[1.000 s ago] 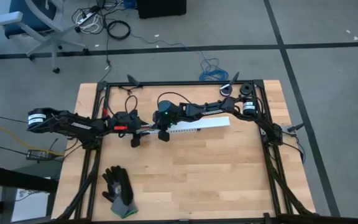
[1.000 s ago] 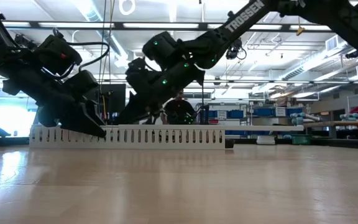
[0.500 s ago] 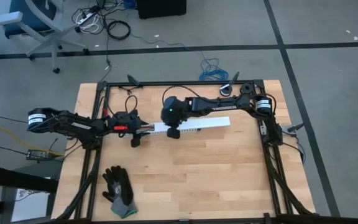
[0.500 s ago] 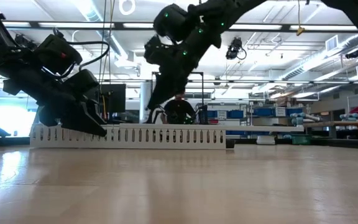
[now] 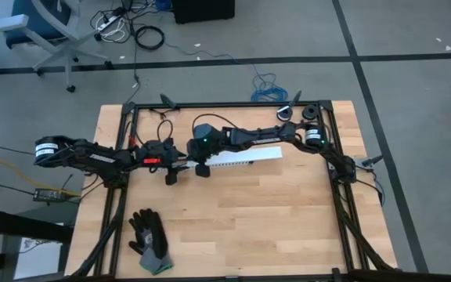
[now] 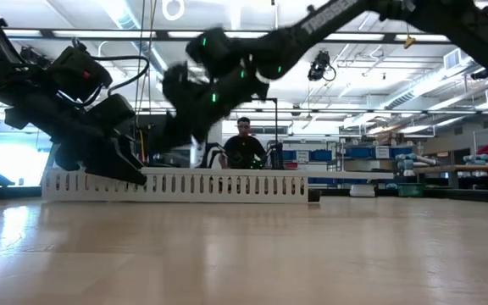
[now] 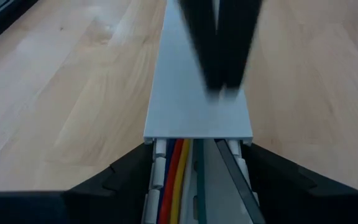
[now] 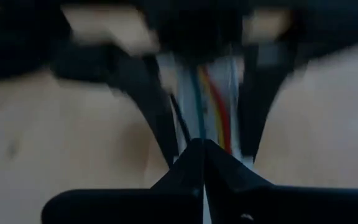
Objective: Ziptie cables
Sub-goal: Close the white cable duct with the cover
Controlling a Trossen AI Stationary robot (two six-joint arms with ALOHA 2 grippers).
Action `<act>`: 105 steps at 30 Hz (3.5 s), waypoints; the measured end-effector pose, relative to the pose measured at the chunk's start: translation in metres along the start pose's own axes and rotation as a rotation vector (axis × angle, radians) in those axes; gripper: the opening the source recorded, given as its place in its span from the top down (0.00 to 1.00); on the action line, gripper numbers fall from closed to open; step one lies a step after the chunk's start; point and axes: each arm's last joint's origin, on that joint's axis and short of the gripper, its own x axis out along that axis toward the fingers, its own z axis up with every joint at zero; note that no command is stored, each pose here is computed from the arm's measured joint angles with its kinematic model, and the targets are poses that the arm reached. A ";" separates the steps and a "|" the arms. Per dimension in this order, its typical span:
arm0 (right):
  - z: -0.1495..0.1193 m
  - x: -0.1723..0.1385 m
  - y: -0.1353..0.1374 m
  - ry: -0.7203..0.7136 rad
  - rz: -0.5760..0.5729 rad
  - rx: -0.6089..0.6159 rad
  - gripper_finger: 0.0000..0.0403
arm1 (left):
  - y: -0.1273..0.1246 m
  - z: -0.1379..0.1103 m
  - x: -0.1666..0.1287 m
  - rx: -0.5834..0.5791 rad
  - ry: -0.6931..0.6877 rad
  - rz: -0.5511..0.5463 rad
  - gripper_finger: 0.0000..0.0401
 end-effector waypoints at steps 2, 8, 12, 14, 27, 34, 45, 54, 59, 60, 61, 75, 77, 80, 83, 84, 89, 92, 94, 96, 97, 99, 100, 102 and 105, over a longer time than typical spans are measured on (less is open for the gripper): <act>0.017 -0.013 0.006 -0.040 -0.013 -0.041 1.00 | 0.000 0.000 0.000 0.000 -0.001 0.000 0.41; 0.028 -0.024 0.014 -0.044 -0.019 -0.070 1.00 | 0.000 -0.001 0.000 -0.012 0.014 0.010 0.36; 0.028 -0.025 0.015 -0.040 -0.023 -0.066 1.00 | 0.000 -0.002 0.000 -0.019 0.019 0.010 0.30; 0.025 -0.025 0.015 -0.007 -0.029 -0.059 1.00 | 0.000 -0.002 0.000 -0.024 0.017 0.007 0.27; 0.019 -0.026 0.014 0.066 -0.059 -0.026 1.00 | 0.000 0.005 -0.022 -0.030 0.018 0.045 0.27; 0.019 -0.026 0.013 0.067 -0.060 -0.025 1.00 | -0.001 -0.001 -0.034 -0.053 0.084 0.054 0.27; 0.012 -0.026 0.013 0.091 -0.054 -0.003 1.00 | -0.002 -0.009 -0.028 -0.158 0.170 0.057 0.27; -0.022 -0.022 0.000 0.158 -0.096 0.117 1.00 | -0.002 -0.013 -0.021 -0.158 0.188 0.044 0.37; -0.037 0.000 -0.010 0.095 0.011 0.182 1.00 | -0.002 -0.012 -0.016 -0.154 0.172 0.034 0.40; -0.040 0.007 -0.012 0.074 0.034 0.191 1.00 | -0.002 -0.011 -0.014 -0.150 0.162 0.034 0.40; -0.040 0.013 -0.014 0.057 0.045 0.188 1.00 | -0.002 -0.011 -0.014 -0.147 0.162 0.034 0.40; 0.024 -0.023 -0.006 -0.173 0.020 -0.009 1.00 | -0.001 -0.009 -0.011 -0.093 0.128 0.027 0.40; 0.021 -0.025 -0.004 -0.120 0.015 -0.003 1.00 | -0.001 -0.009 -0.011 -0.079 0.125 0.021 0.40; 0.021 -0.029 -0.002 -0.080 -0.008 -0.008 1.00 | -0.001 -0.008 -0.011 -0.077 0.114 0.019 0.39; 0.024 -0.032 -0.001 -0.087 -0.009 -0.011 1.00 | -0.001 -0.006 -0.010 -0.076 0.096 0.019 0.36; 0.024 -0.032 -0.001 -0.081 -0.007 -0.008 1.00 | -0.001 -0.006 -0.011 -0.076 0.094 0.020 0.34; 0.022 -0.031 0.000 -0.065 -0.007 -0.004 1.00 | -0.002 0.000 -0.010 -0.126 0.058 -0.032 0.24; 0.021 -0.031 0.000 -0.062 -0.007 -0.001 1.00 | -0.001 0.006 -0.009 -0.128 0.035 -0.045 0.20; 0.021 -0.031 0.000 -0.062 -0.007 0.000 1.00 | -0.001 0.006 -0.009 -0.128 0.058 -0.047 0.20; 0.021 -0.031 0.000 -0.058 -0.006 0.001 1.00 | -0.001 0.005 -0.010 -0.134 0.086 -0.050 0.20; 0.020 -0.030 0.000 -0.051 -0.005 0.002 1.00 | -0.002 0.004 -0.010 -0.140 0.096 -0.057 0.20; 0.019 -0.030 0.000 -0.043 -0.003 0.005 1.00 | -0.003 0.003 -0.013 -0.162 0.112 -0.073 0.19; 0.019 -0.030 0.000 -0.040 -0.003 0.005 1.00 | -0.003 0.003 -0.015 -0.169 0.118 -0.075 0.19; 0.018 -0.030 0.001 -0.031 -0.002 0.007 1.00 | -0.003 0.003 -0.019 -0.185 0.130 -0.074 0.19; 0.018 -0.030 0.001 -0.028 -0.001 0.008 1.00 | -0.004 0.004 -0.027 -0.191 0.125 -0.073 0.19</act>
